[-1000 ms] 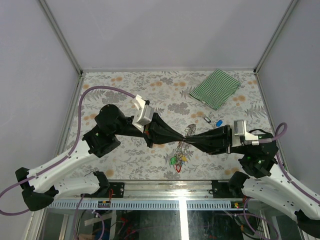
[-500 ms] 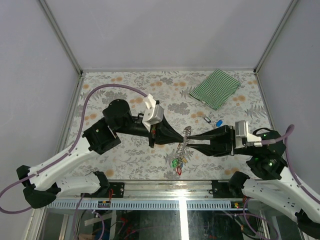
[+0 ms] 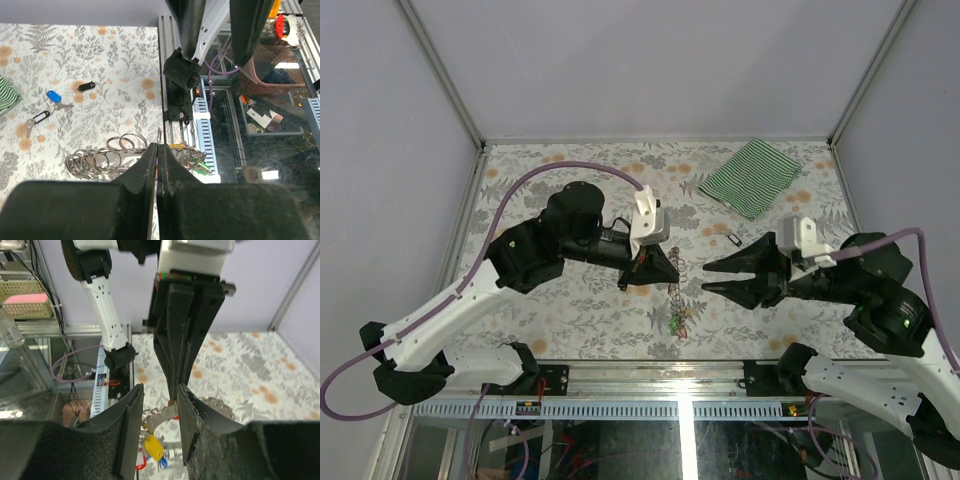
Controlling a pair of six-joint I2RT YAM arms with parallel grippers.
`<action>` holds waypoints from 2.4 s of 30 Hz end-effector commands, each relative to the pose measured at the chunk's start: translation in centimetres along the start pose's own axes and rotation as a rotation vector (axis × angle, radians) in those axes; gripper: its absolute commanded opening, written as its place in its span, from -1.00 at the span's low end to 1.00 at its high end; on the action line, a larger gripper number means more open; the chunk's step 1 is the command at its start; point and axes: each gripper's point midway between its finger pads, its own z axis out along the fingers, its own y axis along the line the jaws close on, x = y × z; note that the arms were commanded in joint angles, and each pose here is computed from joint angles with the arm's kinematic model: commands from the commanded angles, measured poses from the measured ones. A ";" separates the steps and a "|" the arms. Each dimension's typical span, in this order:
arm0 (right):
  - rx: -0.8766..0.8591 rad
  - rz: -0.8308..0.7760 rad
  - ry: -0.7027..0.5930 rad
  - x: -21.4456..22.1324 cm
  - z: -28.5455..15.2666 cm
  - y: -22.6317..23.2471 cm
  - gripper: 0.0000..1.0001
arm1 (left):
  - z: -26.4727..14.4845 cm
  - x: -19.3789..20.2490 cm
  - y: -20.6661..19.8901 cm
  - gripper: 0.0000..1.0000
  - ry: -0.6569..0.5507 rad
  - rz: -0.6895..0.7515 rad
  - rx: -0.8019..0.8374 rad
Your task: Put the keys on the keyring
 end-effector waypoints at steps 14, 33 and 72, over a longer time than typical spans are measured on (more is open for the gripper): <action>-0.073 0.238 0.235 6.0 3.0 -0.3 -0.22 | -1.6 1.3 0.5 -1.00 0.175 0.030 -0.070; -0.070 0.246 0.269 8.4 4.3 -1.2 -0.41 | -1.1 0.8 0.0 -1.00 0.169 0.059 -0.033; -0.127 -0.009 -0.027 1.7 2.3 0.7 -1.00 | -3.0 -4.1 -2.4 -0.53 -0.207 0.122 -0.057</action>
